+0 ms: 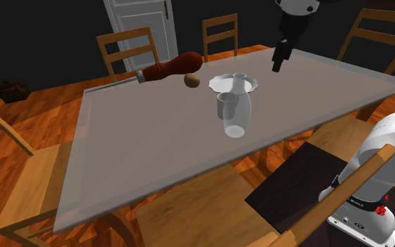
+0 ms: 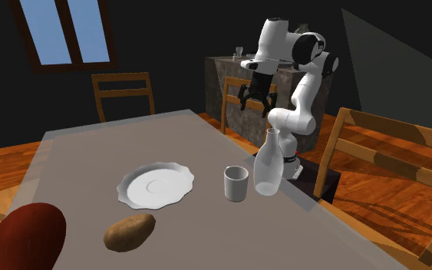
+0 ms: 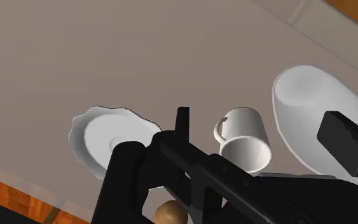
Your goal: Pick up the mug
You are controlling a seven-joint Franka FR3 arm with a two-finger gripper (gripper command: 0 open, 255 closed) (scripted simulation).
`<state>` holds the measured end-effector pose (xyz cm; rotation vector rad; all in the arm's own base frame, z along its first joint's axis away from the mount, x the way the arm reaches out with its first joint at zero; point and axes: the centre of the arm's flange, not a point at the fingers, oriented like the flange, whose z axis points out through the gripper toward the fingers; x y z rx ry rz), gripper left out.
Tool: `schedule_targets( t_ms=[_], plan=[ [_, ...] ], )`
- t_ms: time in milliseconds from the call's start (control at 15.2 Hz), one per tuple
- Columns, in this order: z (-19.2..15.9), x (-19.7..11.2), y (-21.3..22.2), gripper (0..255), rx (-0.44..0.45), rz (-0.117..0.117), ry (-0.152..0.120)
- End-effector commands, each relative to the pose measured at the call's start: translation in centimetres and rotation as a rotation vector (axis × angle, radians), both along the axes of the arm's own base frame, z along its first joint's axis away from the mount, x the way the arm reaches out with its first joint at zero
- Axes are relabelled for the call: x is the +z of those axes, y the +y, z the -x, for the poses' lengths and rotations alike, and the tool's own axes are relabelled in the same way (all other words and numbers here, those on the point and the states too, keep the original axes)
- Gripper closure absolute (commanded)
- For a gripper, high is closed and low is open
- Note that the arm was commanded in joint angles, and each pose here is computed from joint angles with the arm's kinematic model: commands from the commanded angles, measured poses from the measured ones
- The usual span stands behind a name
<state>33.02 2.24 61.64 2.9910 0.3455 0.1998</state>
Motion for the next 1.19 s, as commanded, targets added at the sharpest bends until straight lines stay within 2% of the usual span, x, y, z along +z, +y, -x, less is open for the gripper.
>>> schedule_targets(
  t_ms=[0,1122],
  plan=[
    [0.0,0.0,0.0,0,0.000,0.000,0.000],
    [-15.6,-13.4,9.3,0,-0.010,-0.060,0.057]
  ],
)
